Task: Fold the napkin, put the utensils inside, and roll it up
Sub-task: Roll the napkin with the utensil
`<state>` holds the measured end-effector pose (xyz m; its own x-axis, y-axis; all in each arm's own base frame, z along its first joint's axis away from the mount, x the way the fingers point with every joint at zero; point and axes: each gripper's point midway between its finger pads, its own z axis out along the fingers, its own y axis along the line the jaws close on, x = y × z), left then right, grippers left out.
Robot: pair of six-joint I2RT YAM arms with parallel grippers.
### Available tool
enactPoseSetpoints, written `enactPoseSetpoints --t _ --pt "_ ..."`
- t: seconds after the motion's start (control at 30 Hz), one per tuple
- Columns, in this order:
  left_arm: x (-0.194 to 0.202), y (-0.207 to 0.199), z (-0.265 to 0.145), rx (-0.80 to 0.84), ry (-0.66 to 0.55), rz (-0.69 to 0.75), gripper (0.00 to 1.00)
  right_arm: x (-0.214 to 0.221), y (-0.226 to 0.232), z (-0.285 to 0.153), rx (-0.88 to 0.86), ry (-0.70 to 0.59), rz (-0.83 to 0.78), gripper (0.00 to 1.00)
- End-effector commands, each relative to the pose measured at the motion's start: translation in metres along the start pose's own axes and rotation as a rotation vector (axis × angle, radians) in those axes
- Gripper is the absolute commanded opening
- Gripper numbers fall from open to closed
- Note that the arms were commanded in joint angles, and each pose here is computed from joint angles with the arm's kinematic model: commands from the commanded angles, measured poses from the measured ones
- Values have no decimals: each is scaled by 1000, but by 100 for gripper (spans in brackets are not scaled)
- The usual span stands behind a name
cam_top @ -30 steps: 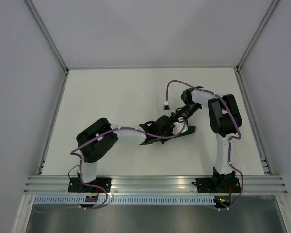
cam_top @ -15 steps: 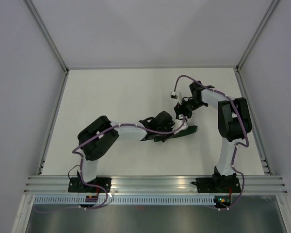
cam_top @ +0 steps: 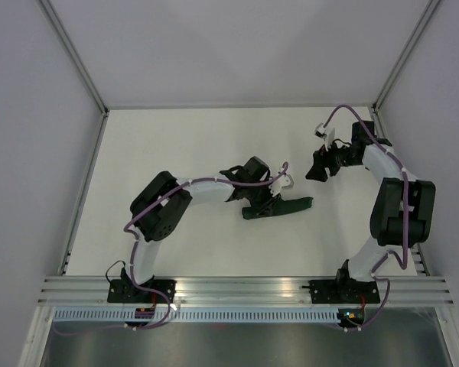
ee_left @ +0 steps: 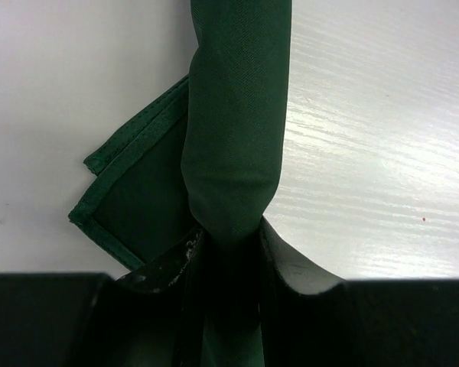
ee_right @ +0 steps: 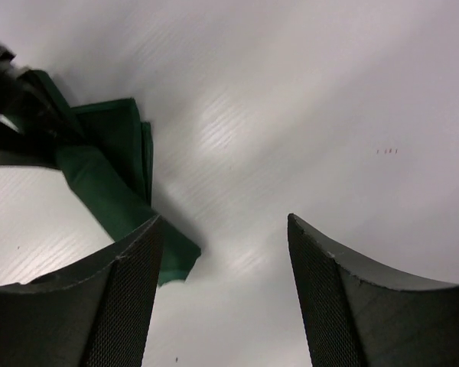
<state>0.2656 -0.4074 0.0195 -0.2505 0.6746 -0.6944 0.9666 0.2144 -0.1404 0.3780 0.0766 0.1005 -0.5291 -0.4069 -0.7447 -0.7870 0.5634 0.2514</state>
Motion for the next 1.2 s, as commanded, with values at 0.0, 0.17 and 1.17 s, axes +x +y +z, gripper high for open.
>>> enactPoseSetpoints --t 0.0,0.17,1.17 --pt "71 -20 -2 146 231 -228 34 -12 20 -20 -3 -105 -134 72" --pt "67 -21 -8 248 245 -320 35 11 44 -25 83 -114 -311 73" --pt "61 -22 -1 505 272 -508 36 80 158 77 42 120 -843 76"
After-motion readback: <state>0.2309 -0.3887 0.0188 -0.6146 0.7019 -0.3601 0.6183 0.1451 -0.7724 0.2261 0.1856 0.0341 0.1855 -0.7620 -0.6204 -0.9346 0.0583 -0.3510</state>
